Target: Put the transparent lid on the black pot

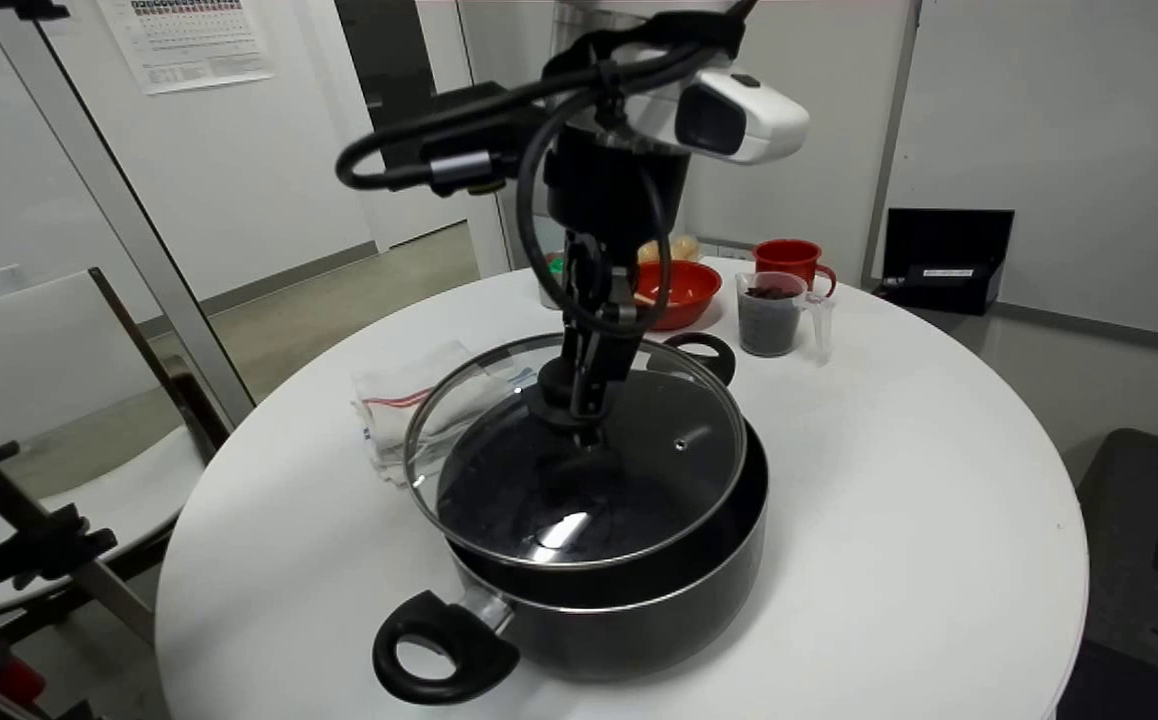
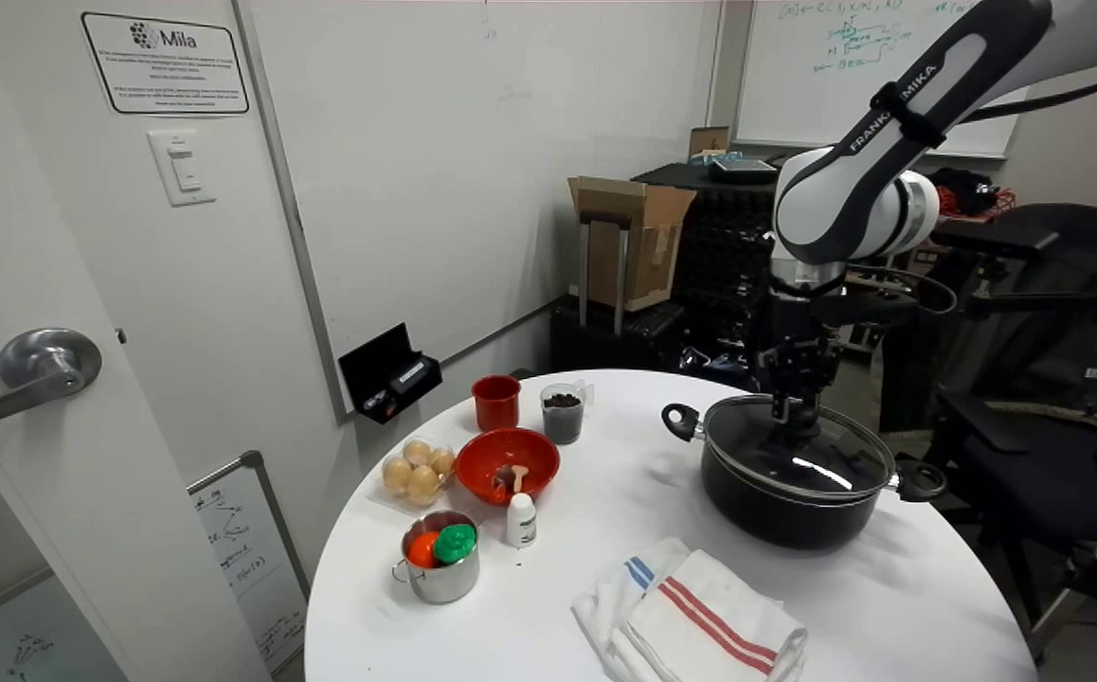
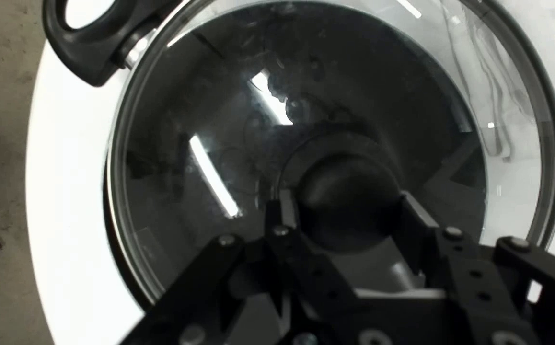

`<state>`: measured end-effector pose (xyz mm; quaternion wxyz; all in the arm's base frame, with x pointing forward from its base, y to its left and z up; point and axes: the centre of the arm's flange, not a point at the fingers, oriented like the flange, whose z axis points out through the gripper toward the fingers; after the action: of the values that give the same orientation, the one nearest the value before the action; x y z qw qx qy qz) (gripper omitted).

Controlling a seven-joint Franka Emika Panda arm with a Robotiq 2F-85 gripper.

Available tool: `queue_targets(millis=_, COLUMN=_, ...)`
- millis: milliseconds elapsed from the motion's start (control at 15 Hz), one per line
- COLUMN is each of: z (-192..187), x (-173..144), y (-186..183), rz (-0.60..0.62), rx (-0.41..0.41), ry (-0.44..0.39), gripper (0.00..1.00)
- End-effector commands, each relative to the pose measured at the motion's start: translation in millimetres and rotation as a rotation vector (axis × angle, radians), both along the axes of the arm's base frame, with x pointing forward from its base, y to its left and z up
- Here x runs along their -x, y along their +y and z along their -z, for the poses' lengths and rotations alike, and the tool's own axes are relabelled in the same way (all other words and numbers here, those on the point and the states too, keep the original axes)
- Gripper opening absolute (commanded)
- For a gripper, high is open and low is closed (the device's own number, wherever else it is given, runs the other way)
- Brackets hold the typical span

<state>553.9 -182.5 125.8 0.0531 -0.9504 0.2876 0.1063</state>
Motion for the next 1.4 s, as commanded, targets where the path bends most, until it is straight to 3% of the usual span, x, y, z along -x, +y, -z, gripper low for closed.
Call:
queue_targets(millis=0, z=-8.7, x=17.1, y=-2.4, rz=0.060, rx=-0.008, ry=-0.036, gripper=0.25)
queue_targets(millis=1333, z=-0.5, x=14.8, y=-6.6, rz=0.100, rx=0.030, ry=-0.064, gripper=0.25)
